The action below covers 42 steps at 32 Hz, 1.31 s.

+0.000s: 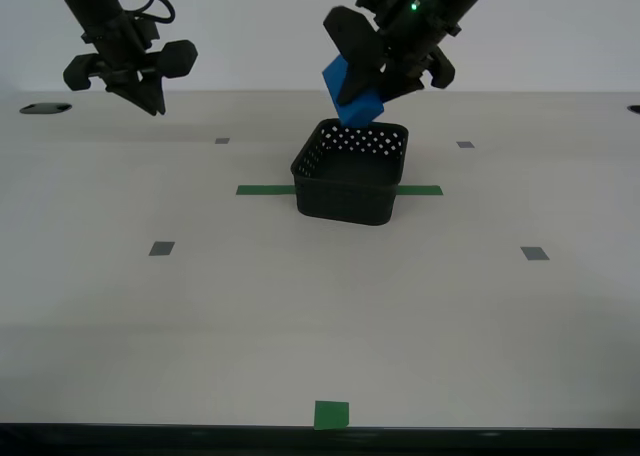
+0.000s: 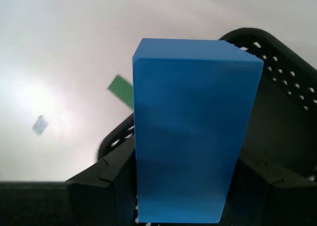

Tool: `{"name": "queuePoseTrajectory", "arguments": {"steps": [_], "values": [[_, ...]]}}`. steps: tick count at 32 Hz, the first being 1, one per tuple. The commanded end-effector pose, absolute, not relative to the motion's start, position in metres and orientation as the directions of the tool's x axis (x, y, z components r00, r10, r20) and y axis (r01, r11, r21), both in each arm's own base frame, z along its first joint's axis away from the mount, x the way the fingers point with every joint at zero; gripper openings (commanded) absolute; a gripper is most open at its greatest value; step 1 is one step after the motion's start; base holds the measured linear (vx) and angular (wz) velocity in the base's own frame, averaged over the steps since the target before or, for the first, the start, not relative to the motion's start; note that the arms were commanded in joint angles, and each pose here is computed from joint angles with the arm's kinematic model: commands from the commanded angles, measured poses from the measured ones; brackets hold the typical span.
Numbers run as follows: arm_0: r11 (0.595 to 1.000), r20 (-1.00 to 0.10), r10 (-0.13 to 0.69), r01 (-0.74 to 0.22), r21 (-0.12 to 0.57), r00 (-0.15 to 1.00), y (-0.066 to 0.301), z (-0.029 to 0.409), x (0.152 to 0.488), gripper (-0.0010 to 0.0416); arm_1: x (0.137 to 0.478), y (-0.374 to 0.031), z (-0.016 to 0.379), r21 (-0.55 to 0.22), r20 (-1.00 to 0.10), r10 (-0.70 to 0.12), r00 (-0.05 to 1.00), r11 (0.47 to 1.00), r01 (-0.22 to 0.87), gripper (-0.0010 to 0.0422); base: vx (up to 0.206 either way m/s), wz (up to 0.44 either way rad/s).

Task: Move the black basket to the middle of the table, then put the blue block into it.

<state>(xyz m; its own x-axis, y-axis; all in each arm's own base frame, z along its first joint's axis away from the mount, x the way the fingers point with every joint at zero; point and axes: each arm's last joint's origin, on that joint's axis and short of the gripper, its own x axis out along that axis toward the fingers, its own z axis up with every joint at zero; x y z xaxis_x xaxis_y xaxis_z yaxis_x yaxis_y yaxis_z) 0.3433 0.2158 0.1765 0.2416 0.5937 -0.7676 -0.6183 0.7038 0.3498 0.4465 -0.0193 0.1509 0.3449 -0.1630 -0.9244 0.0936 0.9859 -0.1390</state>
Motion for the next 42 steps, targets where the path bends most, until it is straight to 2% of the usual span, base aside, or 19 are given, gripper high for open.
{"name": "queuePoseTrajectory", "arguments": {"steps": [1, 2, 4, 7, 8, 9, 10, 11, 13, 16, 17, 19, 22, 28, 33, 42], "values": [[0.712, -0.778, 0.583, -0.608, 0.350, 0.234, 0.2180, 0.1633, 0.3467, 0.0000, 0.4458, -0.0197, 0.1504, -0.139, -0.926, -0.165, 0.338, 0.985, 0.099, 0.0048, 0.000, 0.000], [0.713, -0.778, 0.582, -0.608, 0.349, 0.235, 0.2180, 0.1633, 0.3468, 0.0000, 0.4457, -0.0197, 0.1504, -0.140, -0.927, -0.165, 0.338, 0.985, 0.099, 0.0048, 0.000, 0.000], [0.755, -0.797, 0.530, -0.590, 0.287, 0.291, 0.2166, 0.1639, 0.3488, 0.0009, 0.4461, -0.0200, 0.1506, -0.139, -0.925, -0.166, 0.342, 0.985, 0.100, 0.0048, 0.000, 0.000], [0.760, -0.799, 0.523, -0.587, 0.280, 0.297, 0.2164, 0.1640, 0.3491, 0.0027, 0.4462, -0.0200, 0.1506, -0.139, -0.925, -0.166, 0.343, 0.985, 0.100, 0.0048, 0.000, 0.000], [0.764, -0.801, 0.521, -0.578, 0.285, 0.294, 0.2164, 0.1632, 0.3490, 0.0054, 0.4462, -0.0199, 0.1506, -0.139, -0.925, -0.166, 0.343, 0.985, 0.100, 0.0048, 0.000, 0.000], [0.772, -0.801, 0.521, -0.563, 0.296, 0.294, 0.2164, 0.1632, 0.3490, 0.0082, 0.4462, -0.0199, 0.1506, -0.139, -0.925, -0.166, 0.342, 0.985, 0.100, 0.0048, 0.000, 0.000], [0.789, -0.804, 0.511, -0.537, 0.298, 0.305, 0.2161, 0.1633, 0.3494, 0.0137, 0.4462, -0.0200, 0.1506, -0.139, -0.925, -0.166, 0.343, 0.985, 0.100, 0.0048, 0.000, 0.000], [0.796, -0.807, 0.502, -0.531, 0.291, 0.311, 0.2158, 0.1631, 0.3495, 0.0154, 0.4462, -0.0200, 0.1506, -0.139, -0.925, -0.166, 0.343, 0.985, 0.100, 0.0048, 0.000, 0.000], [0.822, -0.820, 0.464, -0.507, 0.258, 0.335, 0.2145, 0.1625, 0.3499, 0.0281, 0.4461, -0.0202, 0.1506, -0.139, -0.925, -0.166, 0.342, 0.985, 0.101, 0.0048, 0.000, 0.000], [0.839, -0.827, 0.435, -0.494, 0.228, 0.357, 0.2133, 0.1622, 0.3508, 0.0405, 0.4460, -0.0202, 0.1505, -0.140, -0.925, -0.166, 0.341, 0.985, 0.100, 0.0048, 0.000, 0.000], [0.855, -0.832, 0.402, -0.481, 0.193, 0.381, 0.2124, 0.1622, 0.3515, 0.0375, 0.4460, -0.0202, 0.1505, -0.140, -0.925, -0.166, 0.341, 0.985, 0.100, 0.0048, 0.000, 0.000], [0.862, -0.836, 0.381, -0.478, 0.168, 0.395, 0.2111, 0.1621, 0.3522, 0.0347, 0.4458, -0.0202, 0.1505, -0.140, -0.926, -0.166, 0.339, 0.985, 0.100, 0.0048, 0.000, 0.000], [0.861, -0.835, 0.381, -0.481, 0.164, 0.397, 0.2106, 0.1621, 0.3526, 0.0347, 0.4457, -0.0204, 0.1504, -0.140, -0.927, -0.166, 0.338, 0.985, 0.100, 0.0048, 0.000, 0.000], [0.861, -0.834, 0.382, -0.482, 0.164, 0.398, 0.2107, 0.1622, 0.3528, 0.0375, 0.4462, -0.0202, 0.1506, -0.139, -0.925, -0.166, 0.343, 0.985, 0.100, 0.0048, 0.000, 0.000], [0.861, -0.832, 0.383, -0.482, 0.164, 0.400, 0.2108, 0.1624, 0.3530, 0.0347, 0.4466, -0.0199, 0.1507, -0.139, -0.923, -0.165, 0.347, 0.985, 0.100, 0.0048, 0.000, 0.000], [0.860, -0.830, 0.385, -0.483, 0.165, 0.403, 0.2109, 0.1626, 0.3532, 0.0346, 0.4475, -0.0196, 0.1511, -0.138, -0.919, -0.165, 0.357, 0.985, 0.100, 0.0048, 0.000, 0.000]]}}
